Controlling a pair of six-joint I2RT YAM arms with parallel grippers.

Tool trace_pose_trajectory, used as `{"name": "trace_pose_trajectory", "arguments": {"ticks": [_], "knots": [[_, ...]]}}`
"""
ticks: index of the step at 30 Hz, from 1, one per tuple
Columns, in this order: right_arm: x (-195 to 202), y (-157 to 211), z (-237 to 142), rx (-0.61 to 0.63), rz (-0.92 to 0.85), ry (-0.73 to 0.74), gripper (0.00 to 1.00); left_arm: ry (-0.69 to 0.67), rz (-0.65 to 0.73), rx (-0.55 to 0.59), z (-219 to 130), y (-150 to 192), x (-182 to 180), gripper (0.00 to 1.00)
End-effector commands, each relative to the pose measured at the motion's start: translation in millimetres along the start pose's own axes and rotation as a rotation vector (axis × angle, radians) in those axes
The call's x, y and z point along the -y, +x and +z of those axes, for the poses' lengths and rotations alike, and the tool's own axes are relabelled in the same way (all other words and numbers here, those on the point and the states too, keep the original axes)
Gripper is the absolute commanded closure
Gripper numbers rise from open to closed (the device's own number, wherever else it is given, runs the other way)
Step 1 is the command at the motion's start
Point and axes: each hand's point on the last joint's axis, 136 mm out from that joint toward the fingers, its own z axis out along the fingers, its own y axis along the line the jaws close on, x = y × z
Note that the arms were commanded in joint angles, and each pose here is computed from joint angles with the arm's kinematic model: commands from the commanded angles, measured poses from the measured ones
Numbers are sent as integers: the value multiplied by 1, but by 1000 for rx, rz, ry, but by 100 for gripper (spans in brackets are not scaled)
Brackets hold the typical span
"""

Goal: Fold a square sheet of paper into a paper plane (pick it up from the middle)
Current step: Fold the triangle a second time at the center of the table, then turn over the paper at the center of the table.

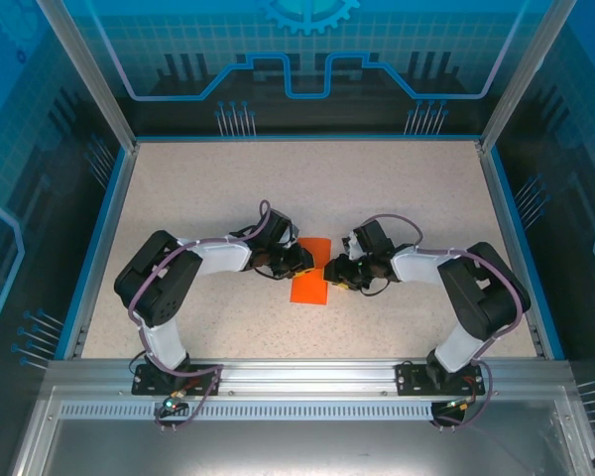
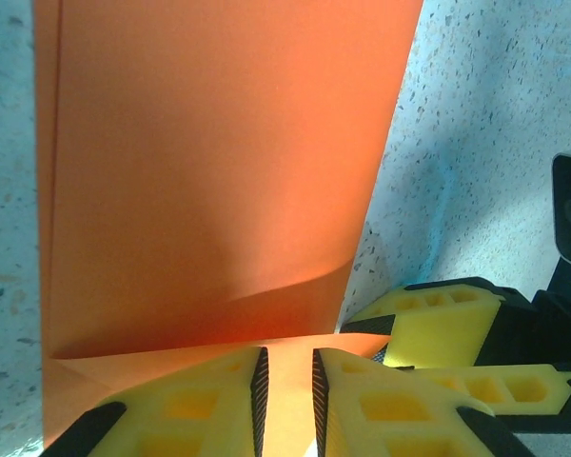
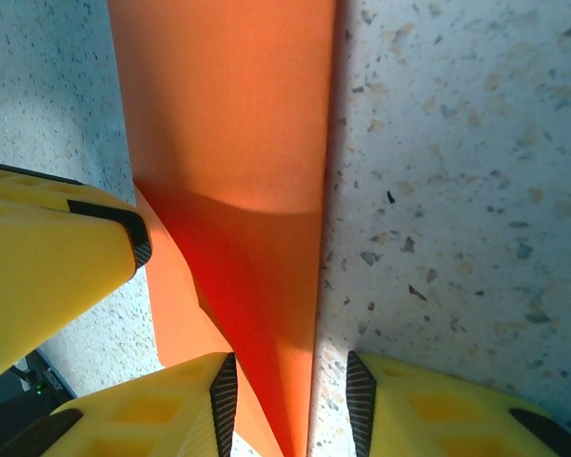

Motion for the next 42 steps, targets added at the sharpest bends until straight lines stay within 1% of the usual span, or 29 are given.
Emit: {"name": "trace_pose_trajectory", "arguments": {"ticks": [1, 13, 23, 34, 42], "knots": [[-10, -7, 4, -5, -8, -41, 63, -10, 20, 10, -2, -3, 2, 78], [-13, -8, 9, -8, -1, -54, 66, -29, 6, -2, 7, -3, -7, 78], [-15, -8, 9, -7, 1, -70, 66, -36, -1, -5, 11, -4, -10, 78], [-18, -7, 7, -9, -6, -77, 66, -40, -8, -2, 11, -4, -11, 78], [-13, -2, 13, -27, -15, -88, 67, -33, -6, 13, 8, -7, -8, 78]]}}
